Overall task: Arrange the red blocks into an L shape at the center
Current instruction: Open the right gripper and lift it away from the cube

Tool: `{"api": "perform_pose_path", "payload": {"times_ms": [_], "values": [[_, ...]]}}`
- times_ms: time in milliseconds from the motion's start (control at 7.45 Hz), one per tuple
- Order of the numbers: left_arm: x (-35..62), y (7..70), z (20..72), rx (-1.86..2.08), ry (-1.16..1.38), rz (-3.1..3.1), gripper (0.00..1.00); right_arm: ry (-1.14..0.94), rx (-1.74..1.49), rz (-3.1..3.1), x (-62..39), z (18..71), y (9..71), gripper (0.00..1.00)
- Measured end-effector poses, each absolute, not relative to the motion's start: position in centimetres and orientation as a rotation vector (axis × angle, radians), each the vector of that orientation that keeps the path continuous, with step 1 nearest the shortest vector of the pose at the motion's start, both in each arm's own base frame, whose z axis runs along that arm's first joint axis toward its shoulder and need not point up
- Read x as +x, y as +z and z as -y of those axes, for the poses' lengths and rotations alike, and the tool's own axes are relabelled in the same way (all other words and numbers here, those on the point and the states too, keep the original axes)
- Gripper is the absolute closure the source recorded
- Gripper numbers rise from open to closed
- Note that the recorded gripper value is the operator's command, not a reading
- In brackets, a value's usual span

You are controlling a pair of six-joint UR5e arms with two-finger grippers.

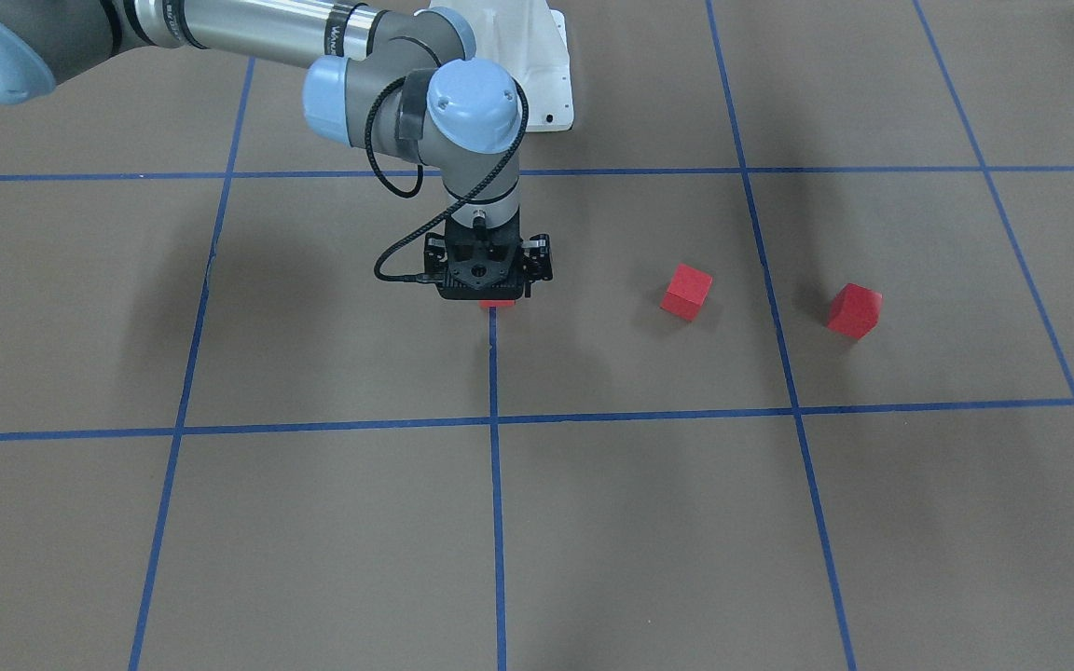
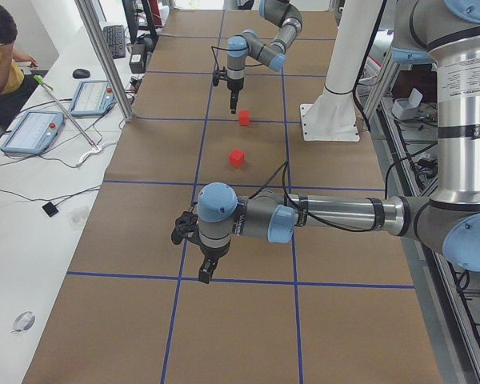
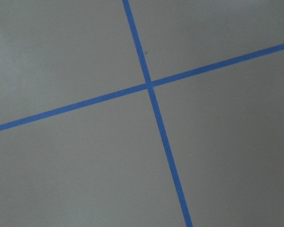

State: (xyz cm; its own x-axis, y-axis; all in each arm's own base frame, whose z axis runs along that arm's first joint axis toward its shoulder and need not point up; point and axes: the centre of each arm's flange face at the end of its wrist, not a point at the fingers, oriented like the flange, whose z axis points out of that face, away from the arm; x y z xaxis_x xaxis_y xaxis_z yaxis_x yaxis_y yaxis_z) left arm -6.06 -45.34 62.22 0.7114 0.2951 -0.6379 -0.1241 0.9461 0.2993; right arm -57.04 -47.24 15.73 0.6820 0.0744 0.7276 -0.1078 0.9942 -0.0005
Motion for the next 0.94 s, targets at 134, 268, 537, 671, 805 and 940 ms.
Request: {"api": "perform_pose_path", "payload": {"times_ms": [134, 268, 537, 671, 805, 940], "values": [[-6.1, 61.3, 45.9, 0.314, 0.262, -0.735, 0.00, 0.109, 0.050, 0.830, -52.1, 49.8, 15.9, 0.01], [-6.1, 60.1, 46.7, 0.411, 0.299, -0.722, 0.00, 0.095, 0.066, 0.842, -45.9, 52.9, 17.6, 0.01], [-4.8, 56.6, 50.3, 0.553, 0.364, -0.717, 0.00, 0.015, 0.111, 0.846, -32.6, 58.7, 23.8, 0.01], [-2.9, 55.1, 51.6, 0.574, 0.379, -0.738, 0.00, -0.036, 0.133, 0.835, -26.2, 60.7, 27.8, 0.01], [0.0, 53.9, 52.1, 0.597, 0.406, -0.770, 0.00, -0.084, 0.151, 0.811, -20.5, 61.8, 32.5, 0.01], [4.1, 52.7, 52.1, 0.606, 0.436, -0.816, 0.00, -0.125, 0.160, 0.784, -15.4, 61.9, 37.1, 0.01]]}}
